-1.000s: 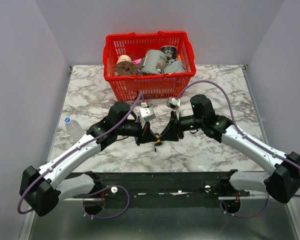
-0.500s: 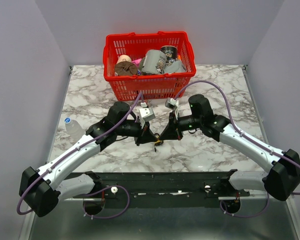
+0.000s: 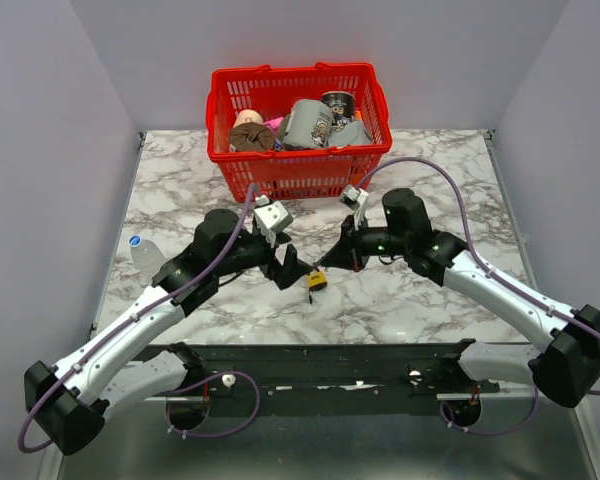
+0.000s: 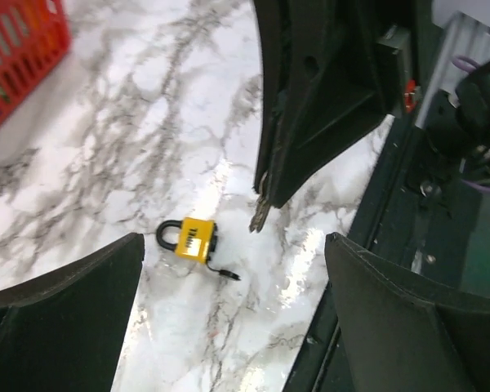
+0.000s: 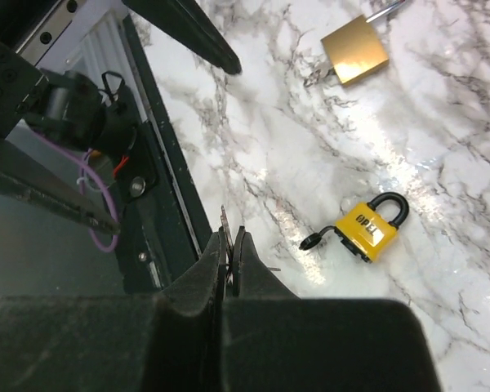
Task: Unlock with the key
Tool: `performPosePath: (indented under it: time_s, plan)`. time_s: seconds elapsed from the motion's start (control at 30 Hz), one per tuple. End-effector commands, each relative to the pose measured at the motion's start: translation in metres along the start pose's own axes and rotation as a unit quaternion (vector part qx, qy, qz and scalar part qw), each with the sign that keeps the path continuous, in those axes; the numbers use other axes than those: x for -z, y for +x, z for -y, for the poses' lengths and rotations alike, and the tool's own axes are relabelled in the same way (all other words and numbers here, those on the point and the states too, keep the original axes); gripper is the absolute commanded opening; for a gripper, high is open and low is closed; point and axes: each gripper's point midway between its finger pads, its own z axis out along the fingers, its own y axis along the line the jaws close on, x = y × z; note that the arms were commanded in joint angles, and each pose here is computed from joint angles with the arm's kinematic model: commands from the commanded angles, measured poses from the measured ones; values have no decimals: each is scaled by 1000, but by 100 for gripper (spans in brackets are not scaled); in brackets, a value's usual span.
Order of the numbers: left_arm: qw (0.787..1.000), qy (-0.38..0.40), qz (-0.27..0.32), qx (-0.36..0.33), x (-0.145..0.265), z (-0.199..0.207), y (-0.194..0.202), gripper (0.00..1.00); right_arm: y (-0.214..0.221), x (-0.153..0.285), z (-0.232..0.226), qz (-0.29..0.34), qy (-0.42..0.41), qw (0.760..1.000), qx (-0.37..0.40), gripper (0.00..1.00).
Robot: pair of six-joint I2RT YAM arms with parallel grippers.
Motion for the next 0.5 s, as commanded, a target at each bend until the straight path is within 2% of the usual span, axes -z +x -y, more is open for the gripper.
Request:
performPosePath:
  time_s: [0.0,0.07,0.17,0.3,0.4,0.47]
  plan:
    - [987,-132,81,33,19,-35,-27,99,-24,12,2,46,45,998,-8,1]
    - [981,-153,104,56,25,-37,-32,99,-36,17,1,61,56,996,-20,1]
    - [977,-145,143,67,26,-30,-40,99,-53,26,-5,86,61,994,-35,1]
    - [973,-77,210,49,20,-4,-59,99,-74,35,-10,120,64,989,-51,0]
    - [972,-31,232,38,12,11,-62,99,-84,39,-14,137,61,986,-66,0]
    - [973,-16,226,37,4,16,-55,99,-90,40,-18,146,52,985,-77,1]
